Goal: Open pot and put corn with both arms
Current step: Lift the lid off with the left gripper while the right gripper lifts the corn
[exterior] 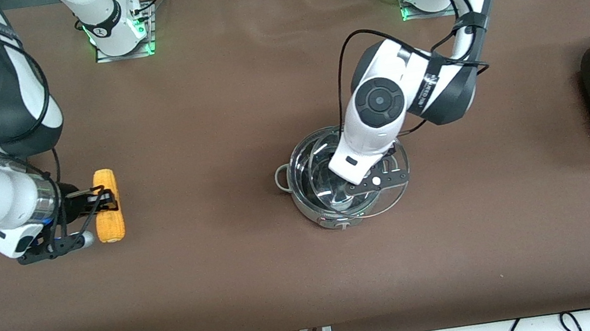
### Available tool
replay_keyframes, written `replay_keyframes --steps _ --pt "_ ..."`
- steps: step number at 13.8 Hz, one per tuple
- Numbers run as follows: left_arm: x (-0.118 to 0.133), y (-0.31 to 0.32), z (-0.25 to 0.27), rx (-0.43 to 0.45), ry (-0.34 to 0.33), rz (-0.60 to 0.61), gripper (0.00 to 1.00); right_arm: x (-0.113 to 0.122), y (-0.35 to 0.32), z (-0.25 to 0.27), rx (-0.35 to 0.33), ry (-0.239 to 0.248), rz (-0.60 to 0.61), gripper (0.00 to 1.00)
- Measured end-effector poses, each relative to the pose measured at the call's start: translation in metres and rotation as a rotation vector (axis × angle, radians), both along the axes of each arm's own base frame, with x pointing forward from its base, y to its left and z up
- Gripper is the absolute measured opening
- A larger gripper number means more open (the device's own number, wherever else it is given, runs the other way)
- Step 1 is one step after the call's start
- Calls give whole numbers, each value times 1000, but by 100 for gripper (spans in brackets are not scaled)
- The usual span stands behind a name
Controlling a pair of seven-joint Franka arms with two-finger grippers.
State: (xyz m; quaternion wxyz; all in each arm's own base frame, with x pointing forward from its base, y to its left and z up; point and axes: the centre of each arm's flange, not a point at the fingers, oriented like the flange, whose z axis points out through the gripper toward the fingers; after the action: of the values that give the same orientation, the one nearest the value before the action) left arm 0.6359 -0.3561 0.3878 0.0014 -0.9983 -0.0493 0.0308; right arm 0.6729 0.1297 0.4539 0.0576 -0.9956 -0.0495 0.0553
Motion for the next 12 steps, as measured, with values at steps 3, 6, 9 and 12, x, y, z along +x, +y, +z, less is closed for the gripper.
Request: replay_keyframes --steps 3,6,9,12 --pt "24 59 23 -5 -11 14 50 -18 74 10 12 11 -59 31" --pt "44 137 36 2 28 -50 50 -49 175 19 -3 -15 -98 31" --pt "50 218 41 3 80 -71 50 -77 266 8 27 -76 -114 31" --pt "43 284 23 -4 123 -90 50 -95 347 -21 83 -127 -193 26"
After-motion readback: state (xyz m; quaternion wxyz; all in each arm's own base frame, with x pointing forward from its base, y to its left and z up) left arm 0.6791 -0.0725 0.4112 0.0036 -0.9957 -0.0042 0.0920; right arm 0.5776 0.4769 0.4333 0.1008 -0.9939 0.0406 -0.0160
